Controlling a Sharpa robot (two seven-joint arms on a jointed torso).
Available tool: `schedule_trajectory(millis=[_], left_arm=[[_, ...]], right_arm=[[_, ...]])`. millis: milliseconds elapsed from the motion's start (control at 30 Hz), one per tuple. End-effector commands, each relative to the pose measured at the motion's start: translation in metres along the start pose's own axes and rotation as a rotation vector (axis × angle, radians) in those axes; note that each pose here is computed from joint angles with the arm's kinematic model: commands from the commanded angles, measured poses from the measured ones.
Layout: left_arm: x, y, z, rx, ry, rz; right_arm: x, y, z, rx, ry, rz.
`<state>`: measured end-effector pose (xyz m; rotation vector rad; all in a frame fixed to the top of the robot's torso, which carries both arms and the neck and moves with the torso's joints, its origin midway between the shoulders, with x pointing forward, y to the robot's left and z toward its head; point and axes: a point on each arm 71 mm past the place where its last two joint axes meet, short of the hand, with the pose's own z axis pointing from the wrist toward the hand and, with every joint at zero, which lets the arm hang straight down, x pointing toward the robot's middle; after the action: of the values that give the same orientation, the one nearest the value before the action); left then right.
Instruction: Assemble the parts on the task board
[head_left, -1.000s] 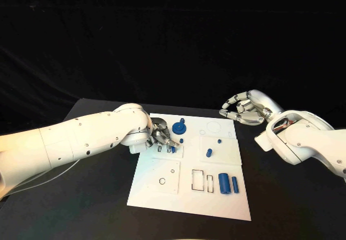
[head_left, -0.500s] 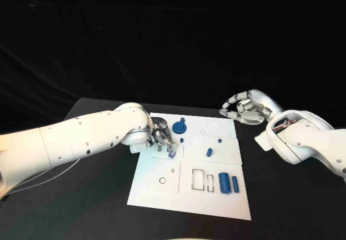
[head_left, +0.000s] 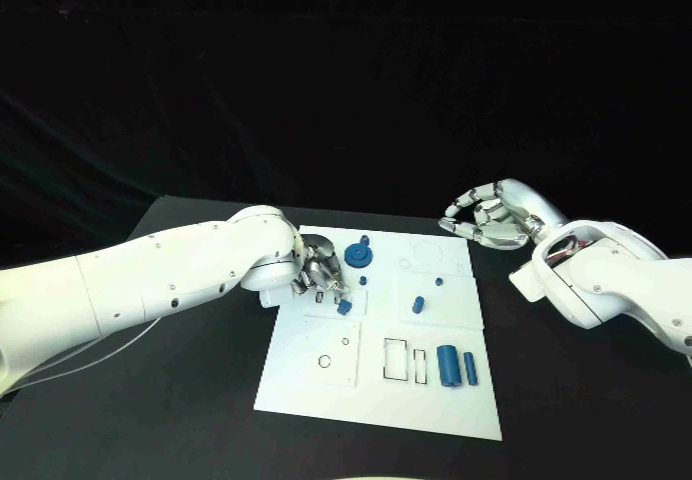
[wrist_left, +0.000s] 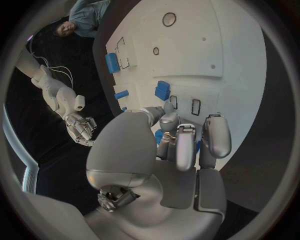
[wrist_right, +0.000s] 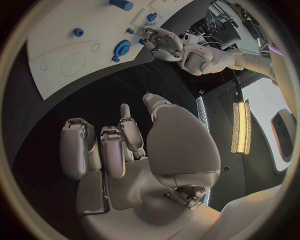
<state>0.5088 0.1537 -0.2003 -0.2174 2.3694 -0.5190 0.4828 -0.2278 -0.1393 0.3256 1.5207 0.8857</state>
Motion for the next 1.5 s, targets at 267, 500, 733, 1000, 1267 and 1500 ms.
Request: schedule_trajectory(millis=[267,500,733,1000,1267,1500], left_arm=[[-0.0038,-0.0047,-0.0052,0.088,-0.063,-0.052],[-0.0064,-0.0083,-0.0151,0.210,-0.149,-0.078],[-0.0052,-0.0091,-0.0235,0.285,-0.198,-0.041],[-0.0046,0.0010,-0.0287,0.294,-0.215,-0.047],[-0.0057,0.0140,-0.0331,0.289,-0.228,-0.102],[-0.0080,0.0260,-0.0385,0.302,-0.267,-0.178]], right_arm=[[0.000,0.000,-0.001,-0.005,-0.001,-0.004],[0.001,0.000,-0.002,-0.005,0.009,-0.010],[0.003,0.000,-0.003,-0.009,0.028,-0.024],[0.014,0.006,-0.005,-0.043,0.088,-0.094],[0.032,0.018,-0.006,-0.106,0.177,-0.196],[0.055,0.034,-0.003,-0.205,0.265,-0.327]])
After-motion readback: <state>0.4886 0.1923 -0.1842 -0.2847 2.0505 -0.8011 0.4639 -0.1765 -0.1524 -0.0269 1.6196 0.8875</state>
